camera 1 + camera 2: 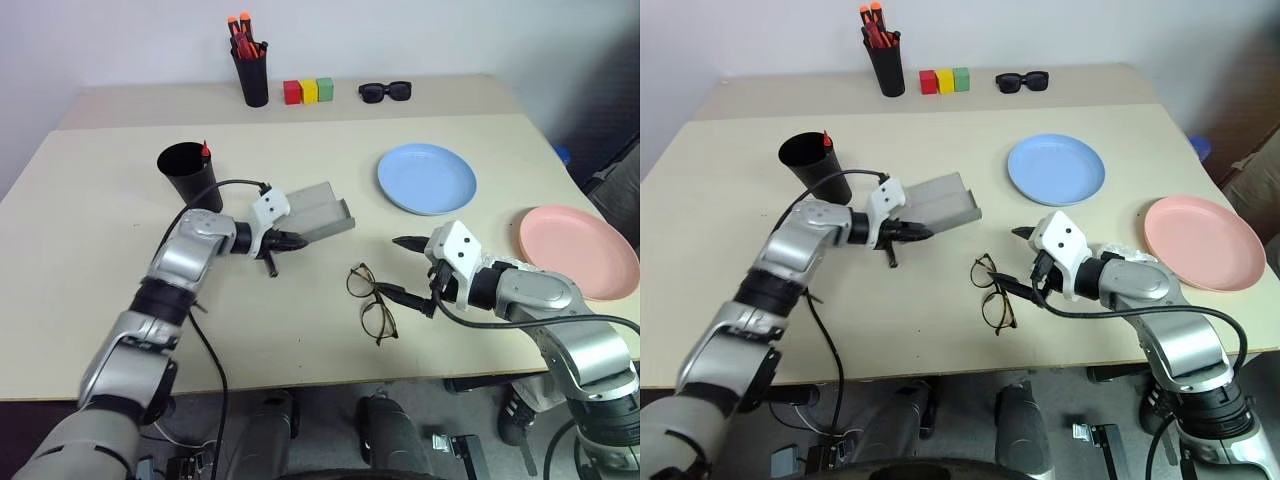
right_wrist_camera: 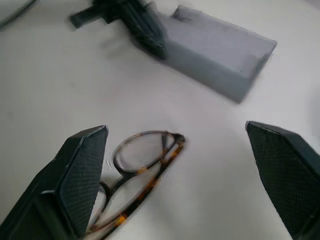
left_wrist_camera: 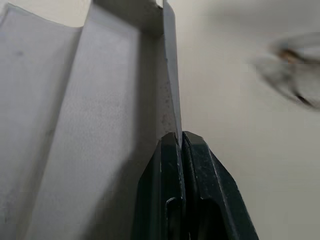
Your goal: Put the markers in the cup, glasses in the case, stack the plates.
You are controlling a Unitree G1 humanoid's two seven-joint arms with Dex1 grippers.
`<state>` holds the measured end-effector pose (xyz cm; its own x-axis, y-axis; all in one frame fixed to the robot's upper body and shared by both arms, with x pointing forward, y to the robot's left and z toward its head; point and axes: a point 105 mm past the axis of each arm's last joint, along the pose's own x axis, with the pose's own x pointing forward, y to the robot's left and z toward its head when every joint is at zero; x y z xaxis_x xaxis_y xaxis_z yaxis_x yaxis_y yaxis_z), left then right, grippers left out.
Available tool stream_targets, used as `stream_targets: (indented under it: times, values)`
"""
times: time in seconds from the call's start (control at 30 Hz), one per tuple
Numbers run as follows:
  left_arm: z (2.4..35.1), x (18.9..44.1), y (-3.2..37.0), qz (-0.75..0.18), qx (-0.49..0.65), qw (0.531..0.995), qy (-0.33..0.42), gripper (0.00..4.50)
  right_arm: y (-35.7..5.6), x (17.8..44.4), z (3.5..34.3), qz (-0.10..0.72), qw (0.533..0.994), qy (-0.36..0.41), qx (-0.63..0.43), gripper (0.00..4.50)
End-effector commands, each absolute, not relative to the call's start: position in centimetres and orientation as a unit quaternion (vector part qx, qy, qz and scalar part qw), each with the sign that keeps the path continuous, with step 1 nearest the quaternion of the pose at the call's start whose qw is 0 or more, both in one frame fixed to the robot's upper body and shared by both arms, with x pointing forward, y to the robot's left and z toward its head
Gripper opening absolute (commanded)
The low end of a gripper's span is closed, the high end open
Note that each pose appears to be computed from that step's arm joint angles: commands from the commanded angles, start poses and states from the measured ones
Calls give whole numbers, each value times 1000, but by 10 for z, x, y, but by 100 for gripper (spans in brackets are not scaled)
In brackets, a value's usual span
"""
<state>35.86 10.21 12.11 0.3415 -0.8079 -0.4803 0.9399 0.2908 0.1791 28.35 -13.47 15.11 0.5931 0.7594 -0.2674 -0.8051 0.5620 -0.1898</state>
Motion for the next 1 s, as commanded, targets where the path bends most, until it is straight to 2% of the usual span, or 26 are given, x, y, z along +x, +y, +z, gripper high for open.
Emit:
stream_targets:
  times: [0.03,0.3,0.4,0.5,0.7,0.8,1.0]
  values:
    - [131,340,109,-592,266,748,139,9,-133,279,167,452,882,69,-112,450]
    - [133,331,116,-610,250,737,149,9,-140,278,145,431,884,146,-108,450]
    - [138,332,115,-610,239,743,139,98,-140,276,142,431,882,169,-90,450]
    - [146,339,115,-589,259,758,104,241,-136,271,143,439,877,186,-63,450]
    - [172,347,113,-542,239,806,0,241,-132,274,137,422,877,229,-25,450]
    - [175,334,117,-531,223,817,-31,241,-127,274,134,420,874,244,-11,450]
    - [159,298,132,-520,181,834,-34,241,-122,274,126,412,869,273,20,450]
